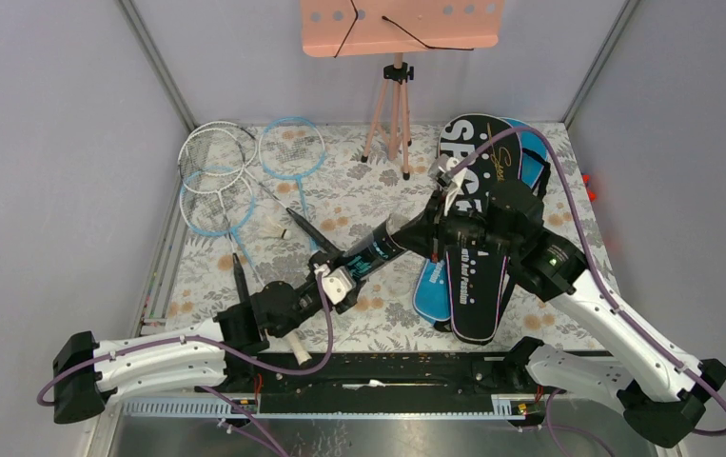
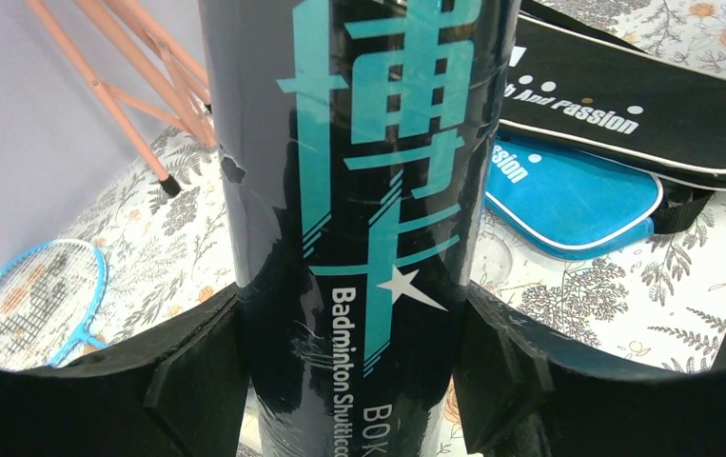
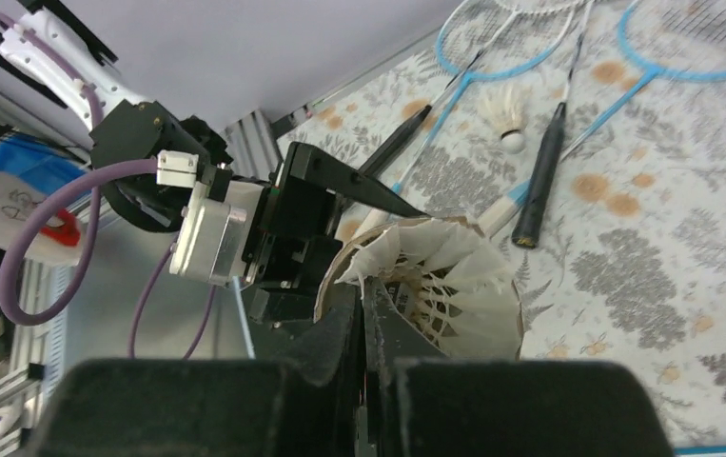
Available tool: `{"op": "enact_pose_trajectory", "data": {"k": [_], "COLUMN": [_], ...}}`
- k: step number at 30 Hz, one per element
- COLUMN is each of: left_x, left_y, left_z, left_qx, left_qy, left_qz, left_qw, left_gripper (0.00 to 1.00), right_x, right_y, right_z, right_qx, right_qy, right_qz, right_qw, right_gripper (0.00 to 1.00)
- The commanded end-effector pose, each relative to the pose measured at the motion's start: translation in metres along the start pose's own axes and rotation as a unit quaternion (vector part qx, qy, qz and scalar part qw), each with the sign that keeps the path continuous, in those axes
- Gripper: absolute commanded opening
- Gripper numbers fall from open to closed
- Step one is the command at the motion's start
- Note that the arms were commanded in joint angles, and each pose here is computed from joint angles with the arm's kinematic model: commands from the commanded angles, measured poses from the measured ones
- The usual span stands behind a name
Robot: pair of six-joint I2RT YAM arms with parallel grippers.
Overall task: Pack up the badminton gear
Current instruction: Place the shuttlecock at the shuttle tube.
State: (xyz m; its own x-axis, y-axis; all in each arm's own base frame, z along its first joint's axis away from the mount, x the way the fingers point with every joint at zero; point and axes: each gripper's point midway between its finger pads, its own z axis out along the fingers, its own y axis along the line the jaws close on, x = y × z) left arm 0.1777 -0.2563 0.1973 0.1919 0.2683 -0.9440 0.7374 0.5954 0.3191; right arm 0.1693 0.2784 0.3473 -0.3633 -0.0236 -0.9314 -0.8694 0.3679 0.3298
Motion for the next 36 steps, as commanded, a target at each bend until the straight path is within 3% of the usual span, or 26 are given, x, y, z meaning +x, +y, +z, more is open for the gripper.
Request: {"op": "enact_pose_trajectory", "data": {"k": [1, 15, 18, 22, 25, 29, 36], "left_x": [-0.036, -0.052, -0.052, -0.052, -0.051, -0.052, -0.063], "left_y": [-0.004, -0.006, -0.007, -0.005, -0.002, -0.001, 0.004], "left_z": [0.001, 0.002, 0.002, 0.002, 0.003, 0.003, 0.002], "left_qx": [0.025, 0.032, 0.035, 0.028, 0.019, 0.016, 0.007], "left_qy": [-0.078, -0.112, -0.113, -0.111, -0.108, -0.110, -0.122], "left_qz": [0.007, 0.006, 0.009, 0.007, 0.005, 0.003, -0.018], "left_qw": [0.997, 0.993, 0.993, 0.993, 0.994, 0.994, 0.992], "left_gripper": [0.00, 0.00, 0.00, 0.00, 0.00, 0.00, 0.00], "right_x": [0.007, 0.063, 0.066, 0.054, 0.032, -0.009, -0.040], "right_y": [0.018, 0.012, 0.004, 0.004, 0.004, 0.011, -0.001], "right_z": [0.003, 0.026, 0.024, 0.011, -0.008, -0.041, -0.093], "right_qx": [-0.042, -0.072, -0.046, -0.024, 0.004, 0.028, 0.113], "right_qy": [0.045, 0.145, 0.156, 0.141, 0.096, -0.012, -0.182], "right_qz": [0.043, 0.094, 0.091, 0.069, 0.025, -0.067, -0.114], "right_qw": [0.997, 0.982, 0.983, 0.987, 0.995, 0.997, 0.970], "right_gripper": [0.00, 0.08, 0.14, 0.37, 0.54, 0.71, 0.99]}}
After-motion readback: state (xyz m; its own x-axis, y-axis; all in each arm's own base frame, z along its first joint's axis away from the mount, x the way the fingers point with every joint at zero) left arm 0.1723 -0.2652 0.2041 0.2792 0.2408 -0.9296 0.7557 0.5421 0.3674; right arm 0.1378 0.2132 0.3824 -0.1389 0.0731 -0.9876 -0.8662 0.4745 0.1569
